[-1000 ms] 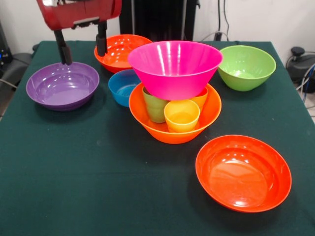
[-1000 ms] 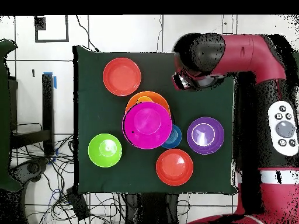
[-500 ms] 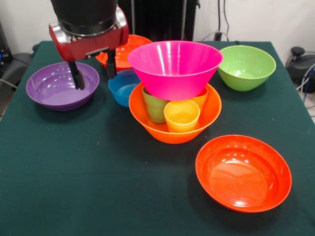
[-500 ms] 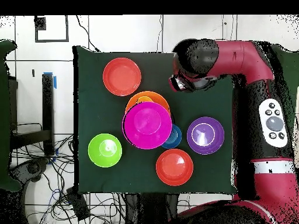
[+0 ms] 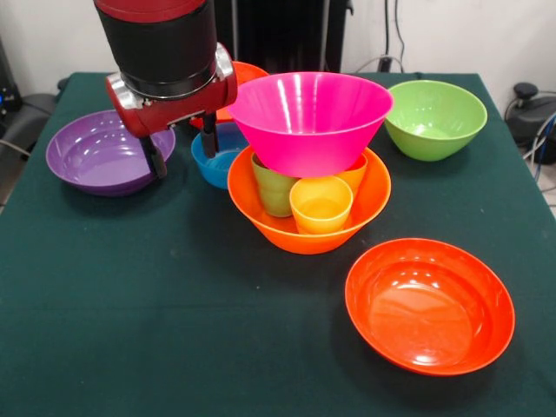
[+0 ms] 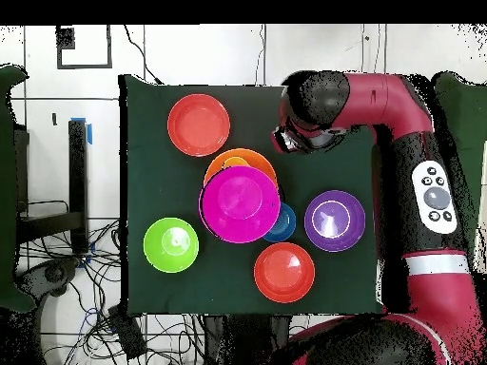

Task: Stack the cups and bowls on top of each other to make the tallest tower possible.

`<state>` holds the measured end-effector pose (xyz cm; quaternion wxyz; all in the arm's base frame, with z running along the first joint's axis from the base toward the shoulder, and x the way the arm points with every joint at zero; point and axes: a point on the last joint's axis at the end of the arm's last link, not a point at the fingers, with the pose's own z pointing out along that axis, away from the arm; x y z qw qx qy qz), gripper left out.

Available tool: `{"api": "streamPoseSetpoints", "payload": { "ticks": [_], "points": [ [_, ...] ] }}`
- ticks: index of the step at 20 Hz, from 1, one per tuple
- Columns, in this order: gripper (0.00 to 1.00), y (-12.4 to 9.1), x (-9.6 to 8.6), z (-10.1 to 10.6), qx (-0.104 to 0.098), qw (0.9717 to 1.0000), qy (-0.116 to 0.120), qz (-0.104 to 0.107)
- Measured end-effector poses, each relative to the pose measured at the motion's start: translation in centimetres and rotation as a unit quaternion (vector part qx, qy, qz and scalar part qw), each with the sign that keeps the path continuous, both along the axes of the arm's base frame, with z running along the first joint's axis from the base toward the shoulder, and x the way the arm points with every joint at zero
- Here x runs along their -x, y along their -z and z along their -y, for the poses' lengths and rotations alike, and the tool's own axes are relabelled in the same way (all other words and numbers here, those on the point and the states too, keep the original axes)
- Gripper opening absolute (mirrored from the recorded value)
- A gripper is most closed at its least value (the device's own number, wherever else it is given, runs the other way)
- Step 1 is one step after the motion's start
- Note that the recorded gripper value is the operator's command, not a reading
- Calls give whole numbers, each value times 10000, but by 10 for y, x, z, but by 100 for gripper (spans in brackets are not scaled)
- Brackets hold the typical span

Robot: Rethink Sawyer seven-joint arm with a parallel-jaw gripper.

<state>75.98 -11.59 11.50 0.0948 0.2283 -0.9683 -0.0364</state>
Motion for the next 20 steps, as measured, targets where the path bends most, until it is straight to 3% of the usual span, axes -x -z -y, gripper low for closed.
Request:
{"api": "streamPoseSetpoints", "payload": {
  "ticks": [13, 20],
  "points": [
    [100, -7, -2, 2, 38, 10000, 1, 48],
    [100, -28, -9, 13, 176, 9994, 48, 308]
  ]
}}
